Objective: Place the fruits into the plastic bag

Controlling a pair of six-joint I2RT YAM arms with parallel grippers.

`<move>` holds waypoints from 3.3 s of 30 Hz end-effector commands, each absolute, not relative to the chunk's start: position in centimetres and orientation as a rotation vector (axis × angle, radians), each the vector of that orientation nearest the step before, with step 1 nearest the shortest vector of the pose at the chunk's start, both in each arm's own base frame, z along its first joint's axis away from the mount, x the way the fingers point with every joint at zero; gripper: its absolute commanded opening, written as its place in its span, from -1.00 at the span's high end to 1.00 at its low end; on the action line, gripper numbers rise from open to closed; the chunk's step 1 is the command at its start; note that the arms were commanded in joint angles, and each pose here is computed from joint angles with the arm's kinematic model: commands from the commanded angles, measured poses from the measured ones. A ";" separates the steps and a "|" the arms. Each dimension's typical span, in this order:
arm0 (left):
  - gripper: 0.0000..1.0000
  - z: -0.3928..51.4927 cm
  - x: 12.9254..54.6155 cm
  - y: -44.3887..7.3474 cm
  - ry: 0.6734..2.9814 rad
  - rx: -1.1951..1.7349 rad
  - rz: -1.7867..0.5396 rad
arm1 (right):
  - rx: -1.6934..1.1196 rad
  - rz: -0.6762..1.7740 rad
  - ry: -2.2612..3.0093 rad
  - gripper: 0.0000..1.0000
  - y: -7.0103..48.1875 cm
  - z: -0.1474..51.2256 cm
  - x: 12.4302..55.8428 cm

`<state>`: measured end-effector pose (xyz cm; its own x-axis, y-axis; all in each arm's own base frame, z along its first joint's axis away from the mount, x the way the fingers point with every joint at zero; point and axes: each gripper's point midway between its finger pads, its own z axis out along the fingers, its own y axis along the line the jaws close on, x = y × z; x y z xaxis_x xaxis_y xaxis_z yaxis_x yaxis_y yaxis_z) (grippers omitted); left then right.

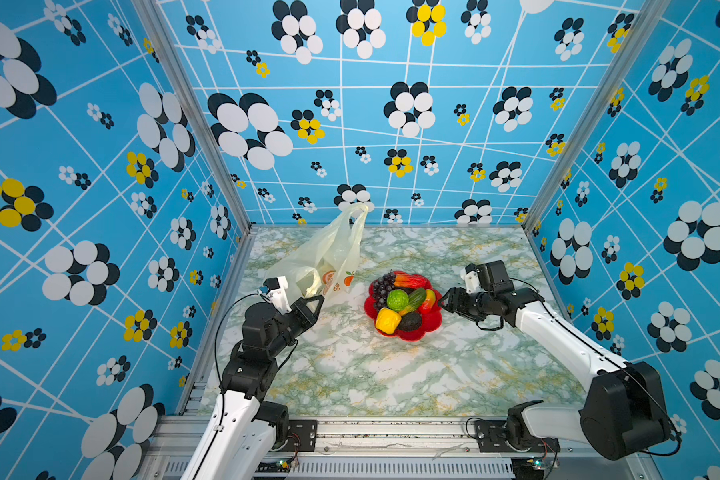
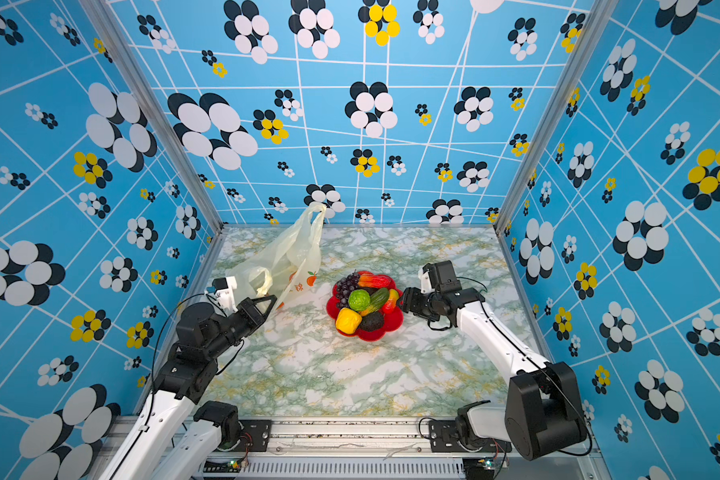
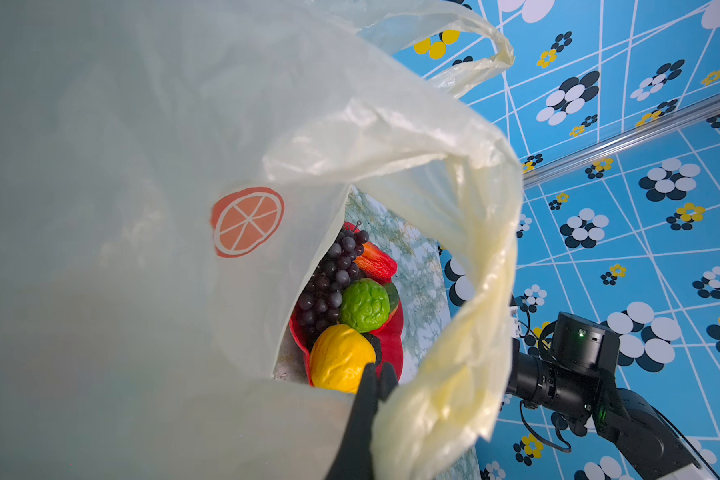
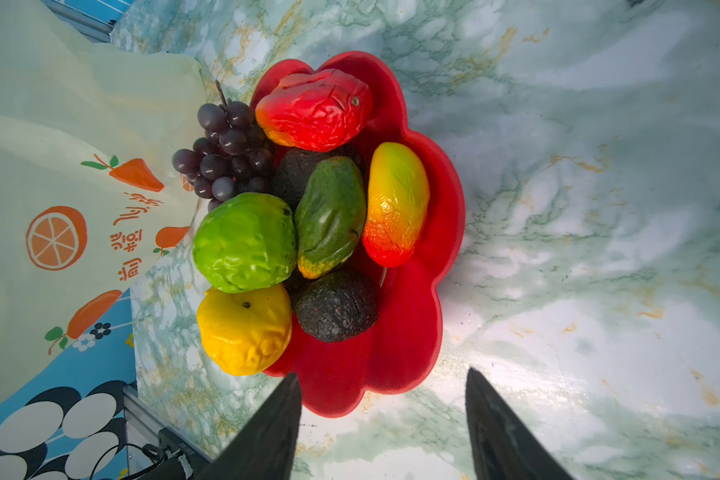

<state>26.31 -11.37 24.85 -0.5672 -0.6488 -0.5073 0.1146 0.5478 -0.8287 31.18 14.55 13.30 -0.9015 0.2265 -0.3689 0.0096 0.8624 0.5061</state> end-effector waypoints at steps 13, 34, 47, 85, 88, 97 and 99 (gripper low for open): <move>1.00 25.0 26.9 -11.9 1.896 -0.401 -1.125 | 0.021 0.747 2.570 -0.29 17.4 16.5 32.4; 1.00 24.9 25.2 -11.1 1.895 -0.392 -1.073 | -0.389 0.502 2.777 -0.77 26.3 13.6 33.3; 1.00 24.8 24.7 -10.8 1.902 -0.379 -1.051 | -0.447 0.349 2.830 -0.99 27.2 11.4 33.9; 1.00 24.6 24.5 -10.2 1.901 -0.391 -1.032 | -0.378 0.273 2.779 0.02 27.7 12.0 35.9; 1.00 24.7 24.4 -10.2 1.899 -0.393 -1.033 | -0.368 0.293 2.769 0.03 27.8 12.4 35.9; 1.00 24.9 24.4 -10.2 1.892 -0.396 -1.038 | -0.290 0.404 2.761 0.12 27.4 12.7 35.7; 1.00 25.0 24.4 -10.2 1.890 -0.395 -1.041 | -0.261 0.452 2.755 0.14 27.3 12.9 35.7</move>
<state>24.41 -10.44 24.64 -0.5436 -0.6295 -0.5552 0.1313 0.5895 -0.7970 35.47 27.35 11.54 -0.9254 -0.1841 -0.3312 -0.2619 0.9425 0.2078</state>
